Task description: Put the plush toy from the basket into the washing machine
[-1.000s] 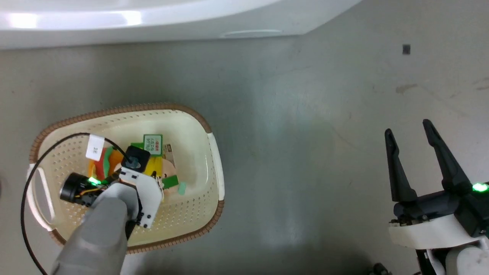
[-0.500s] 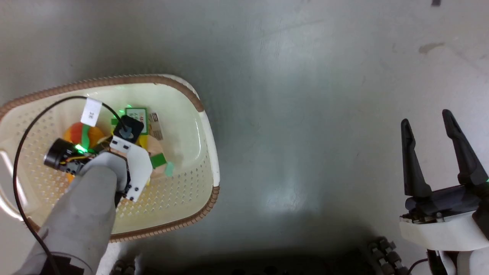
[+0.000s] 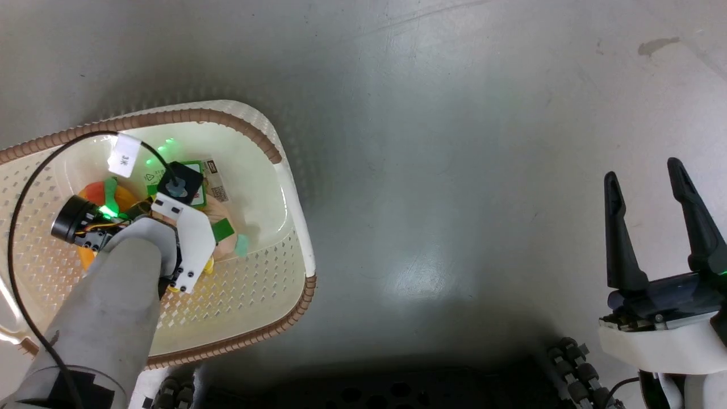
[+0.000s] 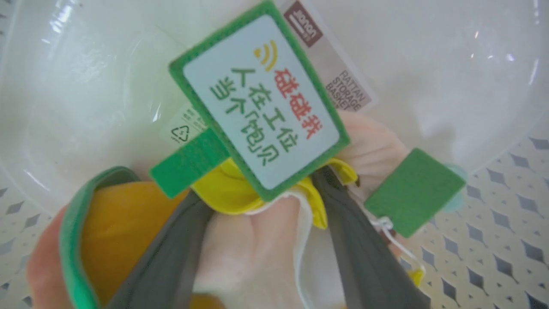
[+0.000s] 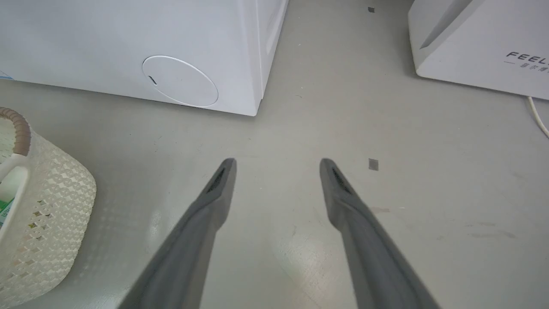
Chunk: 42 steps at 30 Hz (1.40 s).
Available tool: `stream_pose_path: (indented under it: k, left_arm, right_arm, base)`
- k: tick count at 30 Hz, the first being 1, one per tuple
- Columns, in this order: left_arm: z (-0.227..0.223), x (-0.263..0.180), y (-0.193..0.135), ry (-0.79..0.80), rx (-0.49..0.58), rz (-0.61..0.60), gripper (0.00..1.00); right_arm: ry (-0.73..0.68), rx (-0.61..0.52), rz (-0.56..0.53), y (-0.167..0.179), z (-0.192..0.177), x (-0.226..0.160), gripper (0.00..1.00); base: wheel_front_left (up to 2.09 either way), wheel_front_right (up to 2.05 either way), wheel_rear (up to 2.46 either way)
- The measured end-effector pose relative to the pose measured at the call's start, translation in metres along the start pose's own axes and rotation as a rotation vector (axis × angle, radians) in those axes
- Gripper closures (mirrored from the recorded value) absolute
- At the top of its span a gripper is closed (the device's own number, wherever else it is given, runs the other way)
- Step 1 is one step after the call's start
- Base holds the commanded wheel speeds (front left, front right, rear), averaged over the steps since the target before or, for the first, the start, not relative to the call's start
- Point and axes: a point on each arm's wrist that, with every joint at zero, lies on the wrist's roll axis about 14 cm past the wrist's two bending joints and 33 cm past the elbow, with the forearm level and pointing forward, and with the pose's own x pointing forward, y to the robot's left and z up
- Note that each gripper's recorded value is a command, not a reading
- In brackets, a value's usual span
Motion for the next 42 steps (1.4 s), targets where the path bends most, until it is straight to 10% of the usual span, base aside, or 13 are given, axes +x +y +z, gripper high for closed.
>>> stream_pose_path:
  k: [1,2,20,42]
  left_arm:
    - [0.0,0.0,-0.001,-0.002,-0.005,-0.007,0.33]
    - [0.0,0.001,0.0,-0.005,-0.008,-0.012,1.0]
    - [0.003,-0.014,0.0,-0.048,-0.032,-0.033,1.0]
    - [0.059,-0.157,-0.015,-0.506,-0.13,0.06,1.0]
  right_arm:
    - [0.0,0.0,0.0,0.0,0.0,0.0,0.0]
    - [-0.001,0.0,0.001,0.0,0.0,0.0,0.0]
    - [-0.077,-0.005,-0.013,-0.006,0.028,0.006,0.0]
    - [-0.356,0.031,-0.037,-0.013,0.148,-0.061,0.0]
  base:
    - [0.0,0.0,0.0]
    - [0.0,0.0,0.0]
    - [0.0,0.0,0.0]
    - [0.0,0.0,0.0]
